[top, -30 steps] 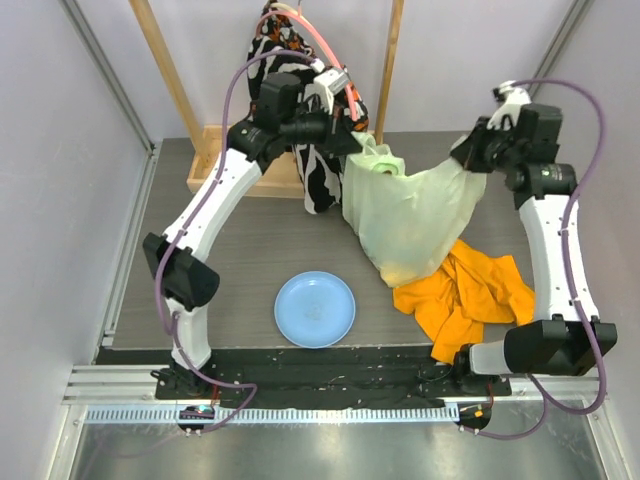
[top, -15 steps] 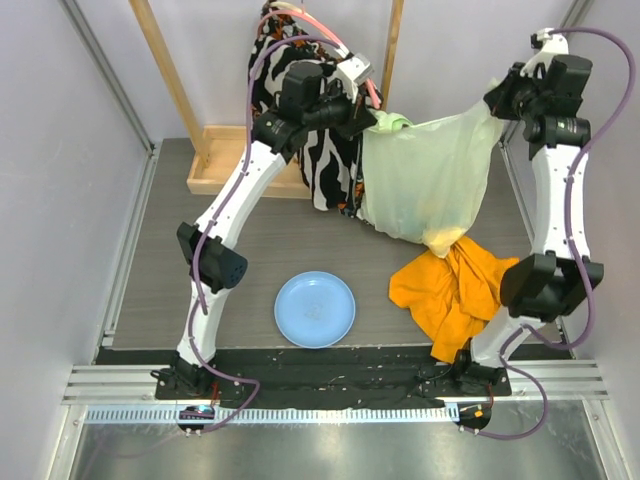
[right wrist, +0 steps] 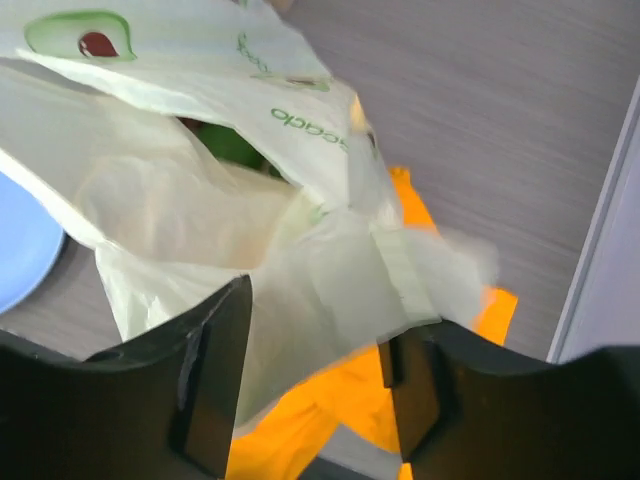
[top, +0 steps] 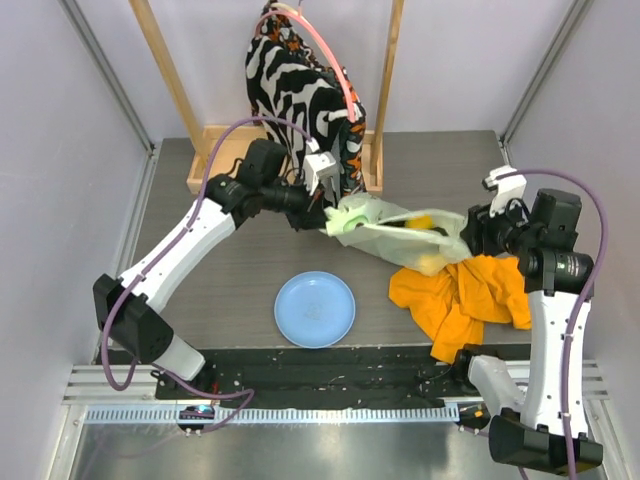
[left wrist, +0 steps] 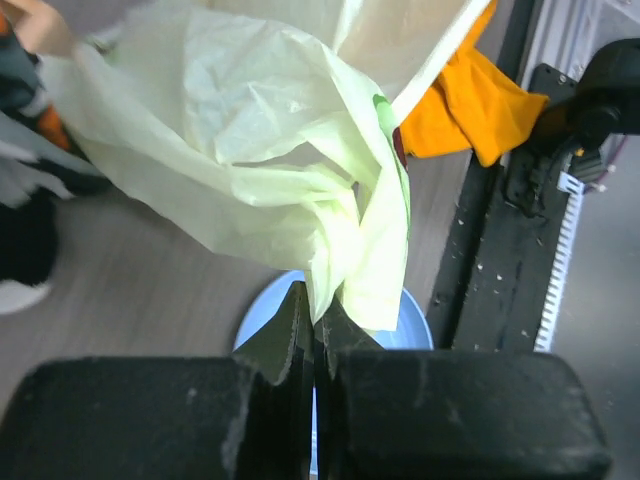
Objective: Take the fake fruits out of the plastic bag
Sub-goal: Adjust the plastic bag at the center of the board.
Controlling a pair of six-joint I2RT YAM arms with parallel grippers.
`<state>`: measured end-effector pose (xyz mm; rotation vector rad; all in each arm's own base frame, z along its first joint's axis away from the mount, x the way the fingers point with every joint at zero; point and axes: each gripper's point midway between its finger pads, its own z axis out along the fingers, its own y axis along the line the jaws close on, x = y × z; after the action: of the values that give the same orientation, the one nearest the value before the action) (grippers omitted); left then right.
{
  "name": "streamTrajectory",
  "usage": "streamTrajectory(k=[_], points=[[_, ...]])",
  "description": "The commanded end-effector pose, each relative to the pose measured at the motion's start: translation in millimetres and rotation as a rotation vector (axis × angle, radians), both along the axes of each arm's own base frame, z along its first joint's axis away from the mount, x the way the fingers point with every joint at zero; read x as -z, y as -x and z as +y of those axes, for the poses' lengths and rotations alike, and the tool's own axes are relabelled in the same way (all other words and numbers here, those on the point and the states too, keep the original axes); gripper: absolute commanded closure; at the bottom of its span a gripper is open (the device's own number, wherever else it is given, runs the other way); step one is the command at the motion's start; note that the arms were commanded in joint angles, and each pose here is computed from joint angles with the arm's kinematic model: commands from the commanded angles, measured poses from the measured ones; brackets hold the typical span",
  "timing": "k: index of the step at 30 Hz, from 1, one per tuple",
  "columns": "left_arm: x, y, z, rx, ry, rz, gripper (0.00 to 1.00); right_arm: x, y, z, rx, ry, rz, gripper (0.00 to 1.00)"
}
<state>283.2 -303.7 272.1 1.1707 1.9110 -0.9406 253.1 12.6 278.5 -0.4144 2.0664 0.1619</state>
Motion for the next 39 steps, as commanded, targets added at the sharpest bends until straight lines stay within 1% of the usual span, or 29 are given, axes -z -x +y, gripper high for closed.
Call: streamTrajectory(k=[1, 3, 4, 5, 7, 8, 9, 10, 11, 13, 15, 16, 19, 20, 22, 23, 24, 25, 26, 27, 28, 30, 32, 33, 34, 35, 36, 38, 39], points=[[-2.0, 25.3, -2.9, 0.008, 0.052, 0.087, 1.00, -9.3, 23.8, -14.6, -0.050, 0.179, 0.053, 0.33], [-6.7, 25.4, -8.3, 0.001, 0.082, 0.110, 1.00, -41.7, 23.9, -8.2, -0.097, 0.192, -0.012, 0.21], [-6.3, 24.9, -11.0, -0.009, 0.091, 0.134, 1.00, -72.3, 24.6, 3.5, -0.162, 0.177, -0.066, 0.20], [-8.7, 21.6, -13.8, -0.017, 0.107, 0.138, 1.00, -87.3, 26.6, 9.4, -0.208, 0.187, -0.101, 0.19], [-12.2, 17.1, -19.4, -0.055, 0.137, 0.191, 1.00, -124.6, 35.6, 29.8, -0.304, 0.147, -0.175, 0.19], [-18.3, 13.4, -23.5, -0.062, 0.165, 0.189, 1.00, -128.7, 30.2, 33.9, -0.316, 0.105, -0.163, 0.19], [-22.3, 13.8, -26.8, -0.069, 0.184, 0.207, 1.00, -137.7, 27.1, 38.4, -0.326, 0.078, -0.187, 0.20], [-27.0, 16.6, -29.8, -0.069, 0.211, 0.250, 1.00, -140.9, 25.2, 44.8, -0.348, 0.038, -0.195, 0.25], [-34.2, 15.1, -33.2, -0.068, 0.242, 0.249, 1.00, -137.3, 20.1, 47.6, -0.351, -0.001, -0.177, 0.28], [-42.0, 14.9, -36.4, -0.084, 0.275, 0.281, 1.00, -126.0, 7.4, 53.1, -0.376, -0.020, -0.168, 0.35], [-49.5, 9.2, -40.2, -0.094, 0.299, 0.269, 1.00, -119.7, -2.5, 57.5, -0.371, -0.023, -0.166, 0.39], [-53.6, 3.6, -40.1, -0.121, 0.306, 0.268, 1.00, -117.0, -7.6, 71.4, -0.417, -0.019, -0.180, 0.42], [-66.1, -7.6, -43.9, -0.161, 0.320, 0.270, 1.00, -117.6, -19.4, 98.6, -0.452, 0.002, -0.207, 0.43], [-68.9, -9.4, -45.6, -0.181, 0.333, 0.307, 1.00, -117.1, -14.5, 120.3, -0.519, -0.004, -0.211, 0.44], [-82.6, -17.5, -49.7, -0.180, 0.397, 0.333, 1.00, -116.3, -21.7, 137.6, -0.531, -0.015, -0.212, 0.45], [-91.1, -11.2, -53.1, -0.162, 0.443, 0.436, 1.00, -115.2, -19.6, 151.5, -0.561, -0.020, -0.211, 0.46], [-88.1, -14.8, -55.4, -0.159, 0.467, 0.481, 1.00, -112.5, -22.3, 156.8, -0.561, -0.018, -0.209, 0.46], [-99.6, -25.1, -53.9, -0.157, 0.526, 0.478, 1.00, -104.8, -25.4, 161.3, -0.556, -0.022, -0.183, 0.48], [-100.8, -30.0, -52.3, -0.162, 0.545, 0.507, 1.00, -99.4, -27.0, 164.8, -0.550, -0.023, -0.170, 0.49], [-104.0, -32.7, -50.3, -0.176, 0.569, 0.589, 1.00, -84.7, -32.0, 165.3, -0.521, -0.016, -0.141, 0.53], [-106.0, -50.0, -41.9, -0.193, 0.617, 0.583, 1.00, -77.0, -33.5, 163.5, -0.492, -0.028, -0.120, 0.55], [-106.9, -68.3, -26.6, -0.267, 0.669, 0.669, 1.00, -48.0, -43.3, 153.5, -0.403, -0.006, -0.086, 0.60], [-101.4, -74.0, -19.6, -0.290, 0.680, 0.690, 1.00, -38.4, -45.3, 142.9, -0.321, -0.009, -0.092, 0.61], [-102.0, -73.8, -14.7, -0.282, 0.683, 0.692, 0.98, -14.5, -45.1, 136.4, -0.284, 0.012, -0.046, 0.60], [-101.9, -70.3, -12.8, -0.269, 0.685, 0.687, 0.87, -5.2, -48.3, 124.9, -0.214, 0.038, -0.035, 0.61], [-102.5, -67.6, -10.6, -0.256, 0.685, 0.681, 0.62, 1.3, -45.7, 120.9, -0.191, 0.039, -0.022, 0.61], [-104.4, -64.9, -8.9, -0.243, 0.687, 0.671, 0.49, 18.2, -41.3, 118.7, -0.192, 0.051, 0.014, 0.61], [-113.4, -50.0, -3.0, -0.165, 0.666, 0.603, 0.00, 30.1, -25.9, 129.2, -0.279, 0.028, 0.062, 0.60], [-109.7, -45.5, 3.5, -0.158, 0.629, 0.601, 0.00, 30.5, -19.9, 135.2, -0.320, 0.007, 0.078, 0.60]])
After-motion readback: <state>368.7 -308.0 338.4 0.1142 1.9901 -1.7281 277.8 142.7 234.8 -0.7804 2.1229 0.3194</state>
